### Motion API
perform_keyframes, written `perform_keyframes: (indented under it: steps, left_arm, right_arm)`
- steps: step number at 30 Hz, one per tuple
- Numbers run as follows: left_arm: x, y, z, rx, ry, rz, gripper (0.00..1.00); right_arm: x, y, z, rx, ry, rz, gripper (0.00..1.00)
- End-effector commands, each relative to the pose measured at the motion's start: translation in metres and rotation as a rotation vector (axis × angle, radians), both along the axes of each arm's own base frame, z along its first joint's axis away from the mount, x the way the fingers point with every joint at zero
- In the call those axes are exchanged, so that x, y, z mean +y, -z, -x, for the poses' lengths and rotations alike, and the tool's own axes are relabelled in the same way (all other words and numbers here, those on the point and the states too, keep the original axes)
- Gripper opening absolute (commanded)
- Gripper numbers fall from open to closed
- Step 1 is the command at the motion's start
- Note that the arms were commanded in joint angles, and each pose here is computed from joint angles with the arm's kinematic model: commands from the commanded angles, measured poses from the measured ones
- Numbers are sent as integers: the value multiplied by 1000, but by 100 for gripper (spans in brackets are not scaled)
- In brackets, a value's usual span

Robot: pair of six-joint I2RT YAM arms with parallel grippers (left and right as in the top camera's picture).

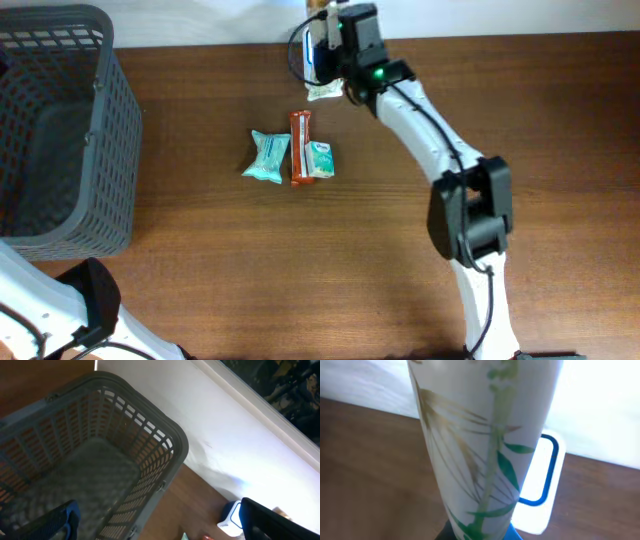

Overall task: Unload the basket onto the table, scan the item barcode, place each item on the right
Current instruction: 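Lift the white tube with the right gripper and hold it over the scanner, then carry the white tube right and drop it at the table's right edge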

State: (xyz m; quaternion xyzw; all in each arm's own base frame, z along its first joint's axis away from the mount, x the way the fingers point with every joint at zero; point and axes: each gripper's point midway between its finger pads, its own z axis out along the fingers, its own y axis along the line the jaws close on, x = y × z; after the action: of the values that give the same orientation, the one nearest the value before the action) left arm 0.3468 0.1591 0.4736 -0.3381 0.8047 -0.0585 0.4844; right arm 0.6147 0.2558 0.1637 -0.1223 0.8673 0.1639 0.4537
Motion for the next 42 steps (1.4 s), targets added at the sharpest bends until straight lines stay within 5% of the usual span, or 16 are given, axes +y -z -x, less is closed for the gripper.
perform_keyframes:
  steps: [1, 5, 10, 17, 24, 27, 29, 32, 38, 42]
  left_arm:
    - [0, -1, 1, -4, -5, 3, 99]
    - [0, -1, 1, -4, -5, 3, 99]
    - [0, -1, 1, -4, -5, 3, 99]
    - [0, -1, 1, -4, -5, 3, 99]
    - [0, -1, 1, -4, -5, 3, 99]
    - [0, -1, 1, -4, -5, 3, 99]
    - [0, -1, 1, -4, -5, 3, 99]
    - [0, -1, 1, -4, -5, 3, 99]
    - [0, -1, 1, -4, -5, 3, 99]
    - [0, -1, 1, -4, -5, 3, 99]
  right_arm:
    - [-7, 19, -14, -8, 63, 3, 4]
    - [-42, -28, -22, -62, 125, -21, 4]
    - [-219, -87, -4, -23, 520, 126, 4]
    - [-471, 7, 104, 452, 1009, 216, 4]
    - [-597, 73, 215, 633, 1555, -112, 4]
    - [-630, 74, 242, 624, 1627, -135, 4]
    - [-641, 75, 254, 631, 1652, -141, 37]
    - [-629, 76, 241, 656, 1467, -145, 95]
    - [-545, 4, 178, 521, 1065, -381, 98]
    - [-383, -57, 139, 496, 420, -563, 98]
